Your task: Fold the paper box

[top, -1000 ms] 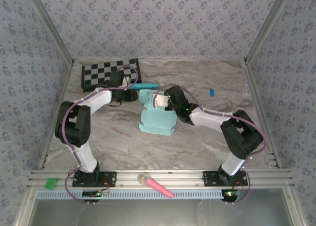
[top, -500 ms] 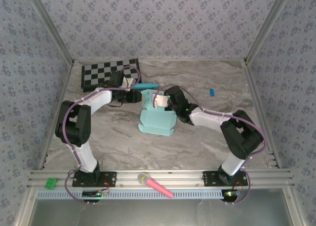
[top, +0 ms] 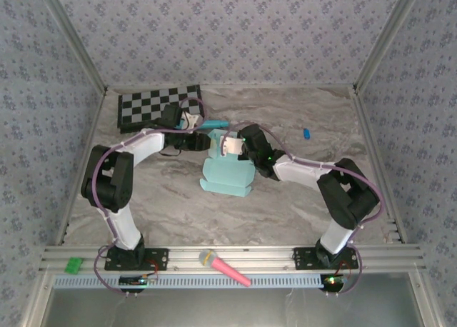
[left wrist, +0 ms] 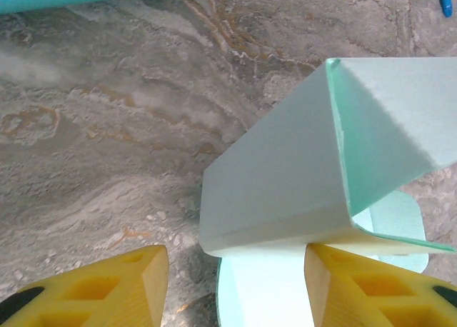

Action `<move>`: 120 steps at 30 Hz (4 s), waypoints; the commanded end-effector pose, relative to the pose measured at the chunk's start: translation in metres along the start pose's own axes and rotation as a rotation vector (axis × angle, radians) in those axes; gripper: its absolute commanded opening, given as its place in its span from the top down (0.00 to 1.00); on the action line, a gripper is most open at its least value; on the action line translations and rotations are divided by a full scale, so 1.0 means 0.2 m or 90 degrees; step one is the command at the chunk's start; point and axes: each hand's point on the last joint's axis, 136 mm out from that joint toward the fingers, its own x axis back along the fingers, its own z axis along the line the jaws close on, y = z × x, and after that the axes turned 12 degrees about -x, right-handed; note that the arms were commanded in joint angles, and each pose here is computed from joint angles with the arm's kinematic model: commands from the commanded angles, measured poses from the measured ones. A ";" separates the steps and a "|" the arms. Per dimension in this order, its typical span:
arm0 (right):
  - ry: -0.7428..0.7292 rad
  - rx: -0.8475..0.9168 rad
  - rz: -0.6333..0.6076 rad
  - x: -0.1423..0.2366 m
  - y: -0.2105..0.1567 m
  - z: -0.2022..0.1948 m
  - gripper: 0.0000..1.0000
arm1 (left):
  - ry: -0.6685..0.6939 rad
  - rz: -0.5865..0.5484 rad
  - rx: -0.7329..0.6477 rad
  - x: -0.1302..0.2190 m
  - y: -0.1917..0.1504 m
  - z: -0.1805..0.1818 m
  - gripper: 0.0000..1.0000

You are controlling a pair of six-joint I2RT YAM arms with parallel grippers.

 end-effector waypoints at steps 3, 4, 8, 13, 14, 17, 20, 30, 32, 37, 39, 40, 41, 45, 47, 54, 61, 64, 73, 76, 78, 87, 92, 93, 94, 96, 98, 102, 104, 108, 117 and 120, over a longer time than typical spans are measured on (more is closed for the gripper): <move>0.008 0.005 -0.007 -0.02 0.04 0.00 1.00 | -0.041 -0.002 -0.029 -0.07 -0.01 -0.07 0.47; 0.009 0.004 -0.007 -0.02 0.04 0.00 1.00 | -0.041 -0.002 -0.031 -0.07 -0.01 -0.08 0.47; 0.010 0.005 -0.007 -0.02 0.04 0.00 1.00 | -0.047 0.000 -0.041 -0.10 -0.01 -0.10 0.47; 0.011 0.004 -0.009 -0.02 0.05 0.00 1.00 | -0.040 -0.001 -0.055 -0.13 -0.02 -0.11 0.47; 0.012 0.005 -0.010 -0.02 0.05 0.00 1.00 | -0.038 -0.004 -0.057 -0.14 -0.01 -0.11 0.48; 0.017 0.005 -0.012 -0.01 0.05 0.01 1.00 | -0.029 -0.013 -0.056 -0.16 -0.01 -0.09 0.50; 0.025 0.006 -0.010 -0.01 0.05 0.03 1.00 | -0.019 -0.034 -0.060 -0.17 -0.01 -0.08 0.52; 0.046 0.011 -0.001 -0.01 0.03 0.07 1.00 | 0.035 -0.130 -0.148 -0.18 0.03 -0.06 0.53; 0.051 0.011 0.001 -0.01 0.03 0.08 1.00 | 0.043 -0.140 -0.154 -0.18 0.04 -0.05 0.53; 0.058 0.011 0.002 -0.01 0.03 0.10 1.00 | 0.054 -0.152 -0.160 -0.20 0.07 -0.03 0.53; 0.062 0.011 0.001 -0.01 0.03 0.10 1.00 | 0.064 -0.159 -0.162 -0.19 0.08 -0.03 0.53; 0.064 0.010 0.001 -0.01 0.02 0.10 1.00 | 0.071 -0.163 -0.163 -0.18 0.09 -0.02 0.53; 0.065 0.010 0.000 -0.01 0.03 0.11 1.00 | 0.072 -0.169 -0.166 -0.18 0.10 -0.02 0.53; 0.073 0.011 0.002 -0.01 0.02 0.11 1.00 | 0.089 -0.179 -0.171 -0.17 0.14 -0.01 0.53; 0.078 0.011 0.003 -0.02 0.02 0.13 1.00 | 0.098 -0.184 -0.173 -0.16 0.16 -0.01 0.53; 0.086 0.008 0.008 -0.03 0.02 0.13 1.00 | 0.108 -0.192 -0.180 -0.16 0.18 -0.02 0.52; 0.086 0.007 0.009 -0.03 0.02 0.12 1.00 | 0.153 -0.204 -0.183 -0.10 0.18 0.00 0.50; 0.085 0.006 0.009 -0.03 0.02 0.11 1.00 | 0.180 -0.208 -0.181 -0.08 0.19 0.03 0.49; 0.086 0.004 0.011 -0.03 0.02 0.10 1.00 | 0.178 -0.217 -0.214 -0.06 0.22 0.00 0.42; 0.090 0.003 0.011 -0.02 0.03 0.11 1.00 | 0.145 -0.210 -0.236 -0.09 0.22 -0.04 0.41; 0.094 0.003 0.011 -0.02 0.03 0.11 1.00 | 0.128 -0.210 -0.249 -0.11 0.22 -0.06 0.41; 0.101 -0.001 0.014 -0.03 0.02 0.13 1.00 | 0.077 -0.206 -0.260 -0.17 0.24 -0.14 0.46; 0.107 -0.006 0.010 -0.03 0.03 0.14 1.00 | 0.068 -0.206 -0.247 -0.18 0.23 -0.14 0.51; 0.109 -0.007 0.010 -0.03 0.02 0.14 1.00 | 0.066 -0.205 -0.244 -0.19 0.23 -0.14 0.52; 0.109 -0.008 0.010 -0.03 0.03 0.14 1.00 | 0.065 -0.205 -0.243 -0.19 0.23 -0.14 0.56; 0.111 -0.009 0.012 -0.04 0.03 0.14 1.00 | 0.070 -0.205 -0.240 -0.19 0.22 -0.13 0.57; 0.111 -0.009 0.012 -0.04 0.03 0.14 1.00 | 0.078 -0.206 -0.240 -0.18 0.22 -0.12 0.57; 0.112 -0.008 0.019 -0.04 0.02 0.14 1.00 | 0.080 -0.204 -0.243 -0.18 0.21 -0.12 0.58; 0.111 -0.010 0.020 -0.04 0.02 0.14 1.00 | 0.082 -0.202 -0.245 -0.19 0.21 -0.12 0.64; 0.111 -0.011 0.023 -0.05 0.02 0.14 1.00 | 0.080 -0.198 -0.240 -0.19 0.21 -0.11 0.67; 0.114 -0.018 0.023 -0.05 0.02 0.14 1.00 | 0.080 -0.190 -0.237 -0.21 0.19 -0.11 0.86; 0.119 -0.021 0.023 -0.05 0.02 0.15 1.00 | 0.089 -0.191 -0.242 -0.21 0.19 -0.11 0.79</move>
